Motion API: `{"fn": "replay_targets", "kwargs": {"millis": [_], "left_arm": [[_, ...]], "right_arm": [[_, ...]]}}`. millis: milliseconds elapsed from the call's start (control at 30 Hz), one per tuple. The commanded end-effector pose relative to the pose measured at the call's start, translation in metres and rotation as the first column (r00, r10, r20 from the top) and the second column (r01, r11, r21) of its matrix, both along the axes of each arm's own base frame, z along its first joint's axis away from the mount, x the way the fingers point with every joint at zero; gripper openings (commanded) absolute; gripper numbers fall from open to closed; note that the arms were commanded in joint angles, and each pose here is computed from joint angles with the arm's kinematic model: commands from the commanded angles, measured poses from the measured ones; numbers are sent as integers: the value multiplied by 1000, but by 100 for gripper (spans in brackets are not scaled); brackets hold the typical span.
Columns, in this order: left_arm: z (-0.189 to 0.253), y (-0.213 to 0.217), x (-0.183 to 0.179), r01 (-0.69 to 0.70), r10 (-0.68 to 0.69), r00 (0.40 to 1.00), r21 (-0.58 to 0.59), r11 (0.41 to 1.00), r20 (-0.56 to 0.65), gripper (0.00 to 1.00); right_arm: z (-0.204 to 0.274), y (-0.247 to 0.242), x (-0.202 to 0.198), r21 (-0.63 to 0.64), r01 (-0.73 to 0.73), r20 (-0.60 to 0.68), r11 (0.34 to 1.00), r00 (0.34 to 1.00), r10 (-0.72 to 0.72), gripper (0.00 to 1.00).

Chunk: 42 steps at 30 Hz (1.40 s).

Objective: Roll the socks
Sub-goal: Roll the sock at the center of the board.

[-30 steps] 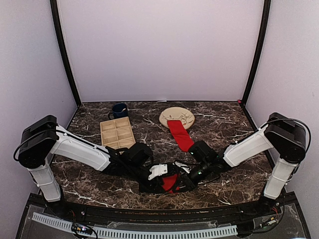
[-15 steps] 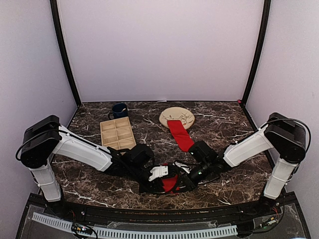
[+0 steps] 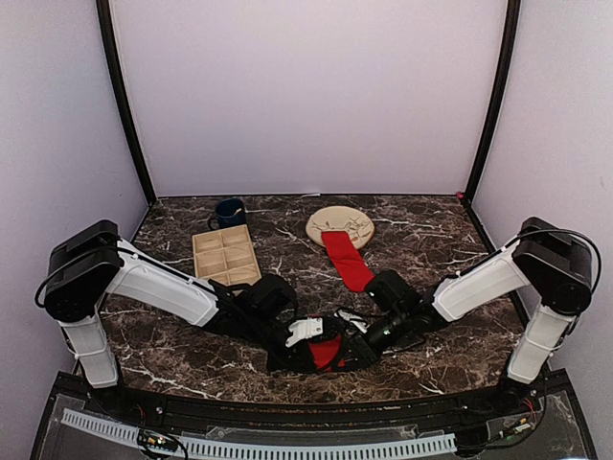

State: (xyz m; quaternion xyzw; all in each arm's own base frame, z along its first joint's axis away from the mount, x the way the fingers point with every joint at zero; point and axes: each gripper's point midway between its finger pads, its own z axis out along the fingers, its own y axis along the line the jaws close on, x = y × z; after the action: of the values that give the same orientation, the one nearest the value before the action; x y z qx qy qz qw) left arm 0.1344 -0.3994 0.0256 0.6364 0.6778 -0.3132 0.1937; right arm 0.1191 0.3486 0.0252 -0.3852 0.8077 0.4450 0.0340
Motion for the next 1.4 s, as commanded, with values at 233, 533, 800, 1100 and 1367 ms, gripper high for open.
{"fn": "replay_targets", "kwargs": {"millis": [233, 533, 800, 1100, 1367], "left_arm": [[-2, 7, -1, -16, 18, 988, 8, 1000, -154, 8], [-1, 8, 3, -23, 25, 968, 12, 1000, -252, 8], [1, 11, 3, -17, 20, 933, 12, 1000, -360, 8], [-3, 10, 2, 0, 14, 887, 30, 1000, -461, 8], [1, 12, 6, 2, 14, 850, 31, 1000, -527, 8]], "right_arm": [[4, -12, 14, 4, 84, 33, 996, 996, -84, 30], [10, -23, 35, -3, 172, 126, 985, 977, -170, 31], [22, -37, 56, 1, 265, 289, 964, 923, -254, 31], [38, -50, 60, -10, 282, 505, 959, 829, -238, 31], [49, -37, 38, -23, 220, 651, 975, 743, -152, 31]]}}
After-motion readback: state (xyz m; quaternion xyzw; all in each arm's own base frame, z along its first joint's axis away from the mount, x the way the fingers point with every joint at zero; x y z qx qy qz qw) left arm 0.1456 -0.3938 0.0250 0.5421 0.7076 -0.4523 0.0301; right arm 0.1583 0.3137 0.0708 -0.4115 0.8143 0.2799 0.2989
